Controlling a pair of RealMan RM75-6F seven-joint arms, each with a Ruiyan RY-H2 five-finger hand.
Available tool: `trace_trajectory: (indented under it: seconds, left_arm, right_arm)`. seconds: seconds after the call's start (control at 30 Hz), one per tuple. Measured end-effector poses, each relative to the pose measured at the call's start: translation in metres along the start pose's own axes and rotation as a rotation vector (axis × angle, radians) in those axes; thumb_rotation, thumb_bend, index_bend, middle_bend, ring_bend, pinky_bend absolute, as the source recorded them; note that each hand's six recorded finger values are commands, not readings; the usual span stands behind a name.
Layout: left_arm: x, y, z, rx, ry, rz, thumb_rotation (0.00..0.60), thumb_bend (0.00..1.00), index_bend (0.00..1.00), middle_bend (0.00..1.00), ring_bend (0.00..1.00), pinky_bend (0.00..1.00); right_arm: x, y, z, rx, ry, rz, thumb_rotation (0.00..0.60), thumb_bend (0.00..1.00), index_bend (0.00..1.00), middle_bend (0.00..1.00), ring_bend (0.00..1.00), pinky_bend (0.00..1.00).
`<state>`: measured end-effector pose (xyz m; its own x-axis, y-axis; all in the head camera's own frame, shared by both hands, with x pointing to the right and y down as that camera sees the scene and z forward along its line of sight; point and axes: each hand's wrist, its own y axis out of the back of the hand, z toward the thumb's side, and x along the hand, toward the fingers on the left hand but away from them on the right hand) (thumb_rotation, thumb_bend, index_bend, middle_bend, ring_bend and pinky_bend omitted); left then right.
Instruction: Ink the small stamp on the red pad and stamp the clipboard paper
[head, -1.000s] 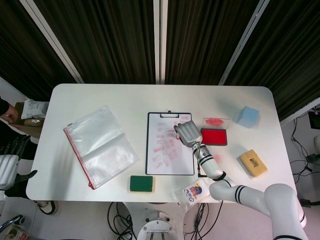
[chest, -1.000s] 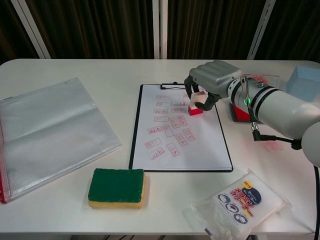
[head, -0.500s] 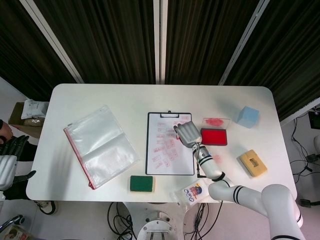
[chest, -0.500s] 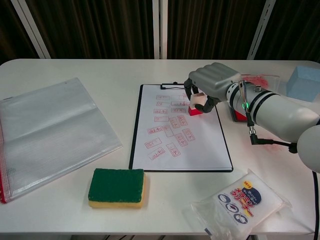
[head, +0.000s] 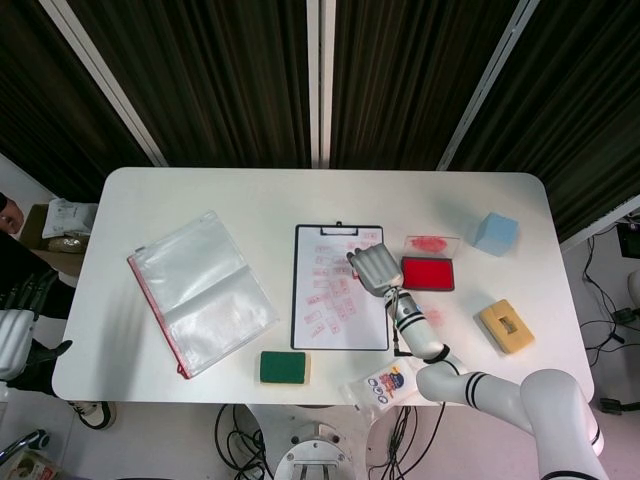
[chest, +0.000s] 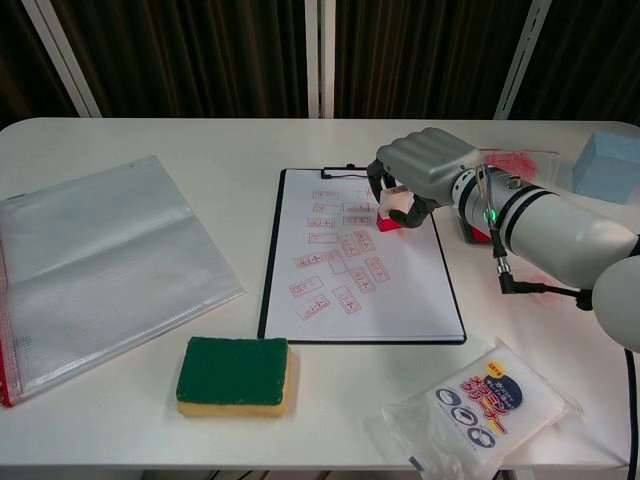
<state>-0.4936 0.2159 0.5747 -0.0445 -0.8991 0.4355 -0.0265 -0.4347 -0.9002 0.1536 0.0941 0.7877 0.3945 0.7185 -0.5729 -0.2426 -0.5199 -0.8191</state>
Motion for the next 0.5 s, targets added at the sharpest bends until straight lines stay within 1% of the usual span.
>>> trace_trajectory:
  seconds: [0.27, 0.5]
  left_arm:
    - [0.0, -0.0001, -0.0002, -0.001, 0.002, -0.002, 0.6, 0.0, 0.04, 0.07, 0.06, 0.16]
    - [-0.0004, 0.0005, -0.0011, -0.001, 0.005, -0.001, 0.6, 0.0, 0.04, 0.07, 0.06, 0.16]
  right_arm:
    - [0.0006, -0.0026, -0.0005, 0.002, -0.003, 0.003, 0.6, 0.47, 0.97, 0.82, 0.79, 1.0]
    - [0.0011, 0.0056, -0.0022, -0.014, -0.005, -0.024, 0.6, 0.46, 0.97, 0.82, 0.79, 1.0]
